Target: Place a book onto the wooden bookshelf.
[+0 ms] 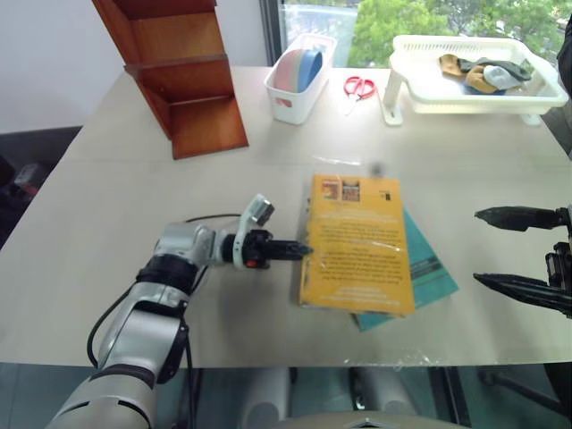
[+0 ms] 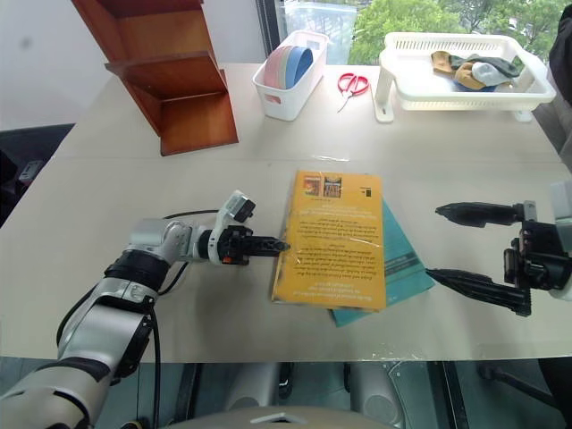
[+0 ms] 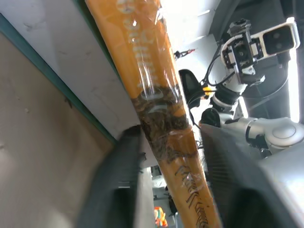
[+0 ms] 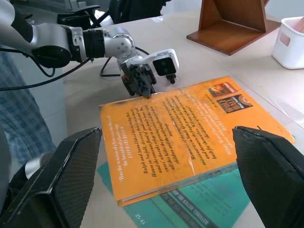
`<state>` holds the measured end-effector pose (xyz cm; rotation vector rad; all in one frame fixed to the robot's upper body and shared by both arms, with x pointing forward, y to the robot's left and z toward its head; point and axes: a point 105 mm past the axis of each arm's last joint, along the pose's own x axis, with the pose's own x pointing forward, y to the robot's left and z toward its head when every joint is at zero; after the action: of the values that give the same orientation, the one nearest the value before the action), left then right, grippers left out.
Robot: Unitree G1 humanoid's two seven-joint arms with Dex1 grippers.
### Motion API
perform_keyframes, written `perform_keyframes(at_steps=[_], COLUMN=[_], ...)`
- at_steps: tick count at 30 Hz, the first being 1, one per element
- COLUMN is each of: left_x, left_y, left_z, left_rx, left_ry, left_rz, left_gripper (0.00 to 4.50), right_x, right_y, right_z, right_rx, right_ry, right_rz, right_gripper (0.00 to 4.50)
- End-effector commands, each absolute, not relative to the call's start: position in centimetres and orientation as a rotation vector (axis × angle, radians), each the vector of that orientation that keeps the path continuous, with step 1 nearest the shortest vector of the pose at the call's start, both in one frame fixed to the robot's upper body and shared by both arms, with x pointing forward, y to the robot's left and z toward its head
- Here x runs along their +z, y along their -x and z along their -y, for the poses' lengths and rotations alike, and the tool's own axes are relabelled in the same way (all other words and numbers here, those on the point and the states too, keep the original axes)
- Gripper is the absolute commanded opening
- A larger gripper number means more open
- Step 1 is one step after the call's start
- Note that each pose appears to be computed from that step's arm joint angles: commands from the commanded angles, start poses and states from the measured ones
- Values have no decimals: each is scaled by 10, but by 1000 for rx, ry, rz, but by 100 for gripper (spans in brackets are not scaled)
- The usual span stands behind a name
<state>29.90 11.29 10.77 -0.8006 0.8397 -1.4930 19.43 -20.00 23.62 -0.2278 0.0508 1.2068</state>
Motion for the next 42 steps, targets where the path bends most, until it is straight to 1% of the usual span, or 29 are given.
perform_keyframes(at_steps=[1,7,9,13,15,16,19,22,24,28,29,31,34,37,40,42], left_x=[112,124,131,169,188,198,227,252,273,310,319,335,348,370,401,418], left_y=[-299,-298,-301,-309,-310,-313,-330,-340,-352,-366,-368,-373,-378,-383,-385,-384], left_z=[-116,-116,-118,-123,-130,-133,-144,-151,-155,-154,-153,-146,-140,-138,-142,-147], left_rx=[-1496,-1535,-1535,-1555,-1555,-1538,-1415,-1345,-1243,-1084,-1047,-990,-911,-804,-660,-577], left_ry=[773,723,670,546,424,312,-33,-256,-456,-794,-856,-895,-1048,-1140,-1235,-1285], left_rz=[-835,-781,-731,-560,-492,-450,-326,-225,-137,18,58,131,201,286,402,451], left_gripper=[7,7,7,7,7,7,7,7,7,7,7,7,7,7,7,7], right_x=[240,239,238,239,240,241,249,258,267,285,289,297,307,310,310,311], right_y=[-194,-196,-196,-197,-198,-199,-205,-213,-222,-242,-247,-254,-262,-271,-277,-279], right_z=[200,200,200,201,202,204,209,214,219,231,235,241,243,243,245,246], right_rx=[1219,1225,1227,1219,1213,1208,1187,1170,1157,1142,1139,1145,1172,1182,1182,1185], right_ry=[242,240,240,239,233,222,190,153,116,26,6,-54,-135,-158,-167,-168], right_rz=[-19,-17,-15,-8,0,13,69,130,194,325,352,409,488,511,524,532], right_gripper=[450,450,450,450,450,450,450,450,450,450,450,450,450,450,450,450])
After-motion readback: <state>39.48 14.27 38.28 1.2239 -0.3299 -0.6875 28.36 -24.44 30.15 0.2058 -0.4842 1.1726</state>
